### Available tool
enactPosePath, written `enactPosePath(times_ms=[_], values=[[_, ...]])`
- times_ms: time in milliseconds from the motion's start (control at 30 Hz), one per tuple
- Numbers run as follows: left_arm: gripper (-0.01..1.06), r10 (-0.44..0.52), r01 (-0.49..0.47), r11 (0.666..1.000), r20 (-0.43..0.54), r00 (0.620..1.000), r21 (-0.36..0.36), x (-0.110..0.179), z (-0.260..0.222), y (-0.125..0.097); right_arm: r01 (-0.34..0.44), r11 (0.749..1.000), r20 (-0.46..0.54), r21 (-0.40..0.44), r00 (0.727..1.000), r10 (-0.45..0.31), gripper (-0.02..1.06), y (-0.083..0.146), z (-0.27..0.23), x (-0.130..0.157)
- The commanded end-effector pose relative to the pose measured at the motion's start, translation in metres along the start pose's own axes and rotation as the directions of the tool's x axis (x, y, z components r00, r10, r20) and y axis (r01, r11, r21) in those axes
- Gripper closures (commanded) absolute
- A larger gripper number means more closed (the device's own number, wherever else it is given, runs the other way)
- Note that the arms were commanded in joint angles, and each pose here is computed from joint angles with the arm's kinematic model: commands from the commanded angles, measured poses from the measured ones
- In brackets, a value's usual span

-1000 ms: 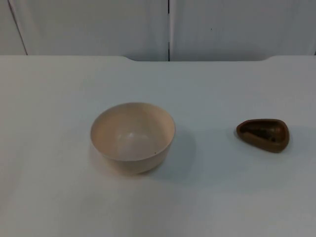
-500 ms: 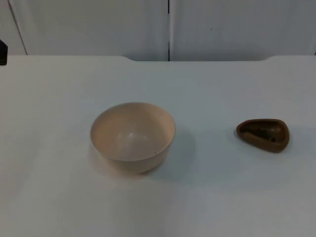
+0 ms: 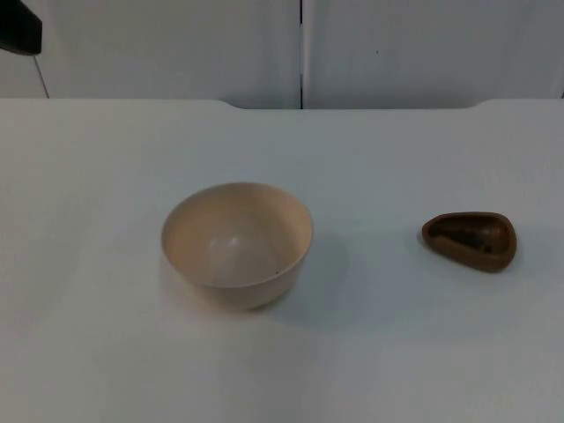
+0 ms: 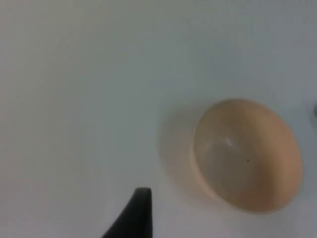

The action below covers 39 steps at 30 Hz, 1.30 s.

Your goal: Pick up the bowl with the left hand and pour the coffee beans from the cup into the bowl with the right hand.

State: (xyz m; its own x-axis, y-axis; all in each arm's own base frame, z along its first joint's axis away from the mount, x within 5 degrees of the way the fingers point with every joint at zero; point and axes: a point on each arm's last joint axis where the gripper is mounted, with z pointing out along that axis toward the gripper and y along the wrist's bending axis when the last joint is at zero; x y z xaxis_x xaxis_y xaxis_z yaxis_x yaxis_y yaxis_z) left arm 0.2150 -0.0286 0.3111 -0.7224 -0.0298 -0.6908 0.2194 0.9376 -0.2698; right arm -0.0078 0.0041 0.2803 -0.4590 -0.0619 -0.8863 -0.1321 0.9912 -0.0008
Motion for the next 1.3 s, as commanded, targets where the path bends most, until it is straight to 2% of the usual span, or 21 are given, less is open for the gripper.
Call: enactPosePath(times_ms=[0,200,300,467,700,900,1133,1267], values=[[0.03,-0.004,0.004,1.0,0.0,1.0,0.018,-0.005,0.002,-0.002,0.003,1.0,0.005,0.006,1.0,-0.003,-0.01,0.0,0.0,0.0],[0.03,0.02,-0.016,0.998,-0.076,0.997,0.057,-0.012,0.03,-0.009,0.003,1.0,0.005,0.006,1.0,-0.003,-0.01,0.0,0.0,0.0],[0.03,0.02,-0.015,0.998,-0.083,0.996,0.058,-0.014,0.038,-0.01,0.003,1.0,0.005,0.006,1.0,-0.003,-0.01,0.0,0.0,0.0],[0.03,-0.033,0.04,0.998,-0.152,0.988,0.039,-0.011,0.066,-0.001,0.003,1.0,0.005,0.006,1.0,-0.003,-0.01,0.0,0.0,0.0],[0.03,-0.056,0.064,0.998,-0.241,0.969,0.024,0.0,0.102,0.004,0.003,1.0,0.005,0.006,1.0,-0.003,-0.01,0.0,0.0,0.0],[0.03,-0.087,0.094,0.996,-0.304,0.949,0.009,-0.003,0.124,0.01,0.003,1.0,0.005,0.006,1.0,-0.003,-0.01,0.0,0.0,0.0],[0.03,-0.112,0.105,0.994,-0.353,0.929,-0.039,-0.014,0.141,0.017,0.003,1.0,0.005,0.006,1.0,-0.003,-0.01,0.0,0.0,0.0],[0.03,-0.084,0.069,0.996,-0.384,0.92,-0.053,-0.015,0.15,0.011,0.003,1.0,0.005,0.006,1.0,-0.003,-0.01,0.0,0.0,0.0]])
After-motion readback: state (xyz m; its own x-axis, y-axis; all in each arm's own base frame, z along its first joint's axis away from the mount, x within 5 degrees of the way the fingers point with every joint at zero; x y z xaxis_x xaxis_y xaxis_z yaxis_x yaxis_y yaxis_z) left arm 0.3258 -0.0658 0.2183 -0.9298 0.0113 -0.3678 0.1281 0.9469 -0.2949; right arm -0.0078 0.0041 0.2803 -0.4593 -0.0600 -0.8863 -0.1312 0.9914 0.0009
